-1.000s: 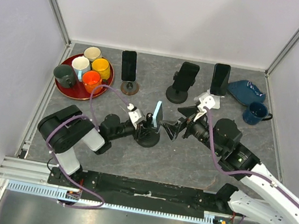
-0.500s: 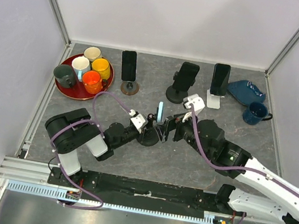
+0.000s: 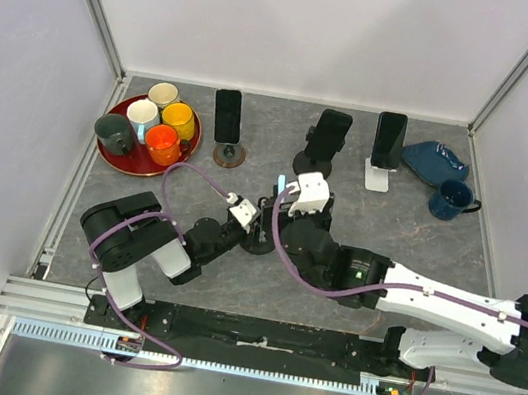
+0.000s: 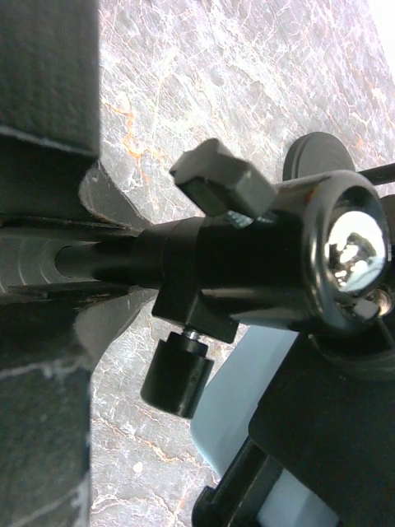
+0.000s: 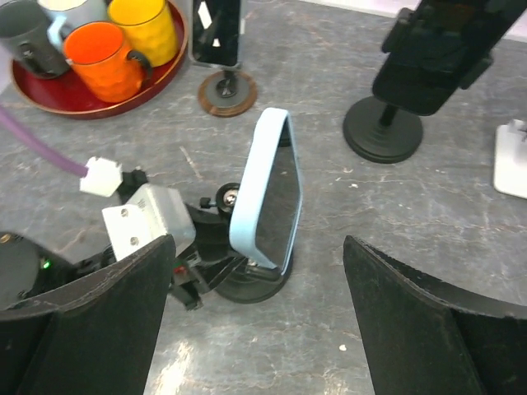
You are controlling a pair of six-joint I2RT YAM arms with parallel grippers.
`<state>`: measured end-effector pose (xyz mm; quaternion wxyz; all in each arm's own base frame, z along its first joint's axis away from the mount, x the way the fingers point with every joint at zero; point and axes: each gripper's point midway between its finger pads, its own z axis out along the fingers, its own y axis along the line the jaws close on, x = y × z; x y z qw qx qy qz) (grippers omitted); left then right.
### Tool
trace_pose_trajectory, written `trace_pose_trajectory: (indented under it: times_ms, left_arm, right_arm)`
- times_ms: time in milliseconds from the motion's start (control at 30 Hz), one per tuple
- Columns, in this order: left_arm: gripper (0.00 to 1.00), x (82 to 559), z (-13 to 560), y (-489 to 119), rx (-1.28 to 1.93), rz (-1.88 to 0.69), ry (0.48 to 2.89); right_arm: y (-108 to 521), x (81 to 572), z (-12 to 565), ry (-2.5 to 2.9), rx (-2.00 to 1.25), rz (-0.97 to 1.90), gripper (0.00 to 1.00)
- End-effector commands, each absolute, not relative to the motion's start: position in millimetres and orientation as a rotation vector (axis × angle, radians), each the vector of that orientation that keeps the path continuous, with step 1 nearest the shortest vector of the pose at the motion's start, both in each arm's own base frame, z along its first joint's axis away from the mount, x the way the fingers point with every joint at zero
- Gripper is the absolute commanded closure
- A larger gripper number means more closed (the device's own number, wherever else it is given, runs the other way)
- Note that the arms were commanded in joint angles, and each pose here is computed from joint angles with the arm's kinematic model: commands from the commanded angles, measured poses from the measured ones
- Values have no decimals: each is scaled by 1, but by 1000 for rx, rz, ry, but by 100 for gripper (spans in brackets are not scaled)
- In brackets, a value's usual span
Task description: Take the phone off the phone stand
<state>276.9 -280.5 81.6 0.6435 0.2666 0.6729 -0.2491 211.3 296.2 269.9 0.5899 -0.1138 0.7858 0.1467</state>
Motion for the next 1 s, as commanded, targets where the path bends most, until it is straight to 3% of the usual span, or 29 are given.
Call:
trace_pose_trajectory:
  times_ms: [0,300,967]
  left_arm:
    - [98,293,75,-259,586,-402,1533]
    - [98,294,74,-258,588,-394,1539]
    - [98,295,74,-258,578,-388,1543]
  right_arm:
    - [290,229,295,1734,-115,271,14]
    - [307,248,280,1738,-134,258,37]
    - [313,275,235,1800,-157,211,58]
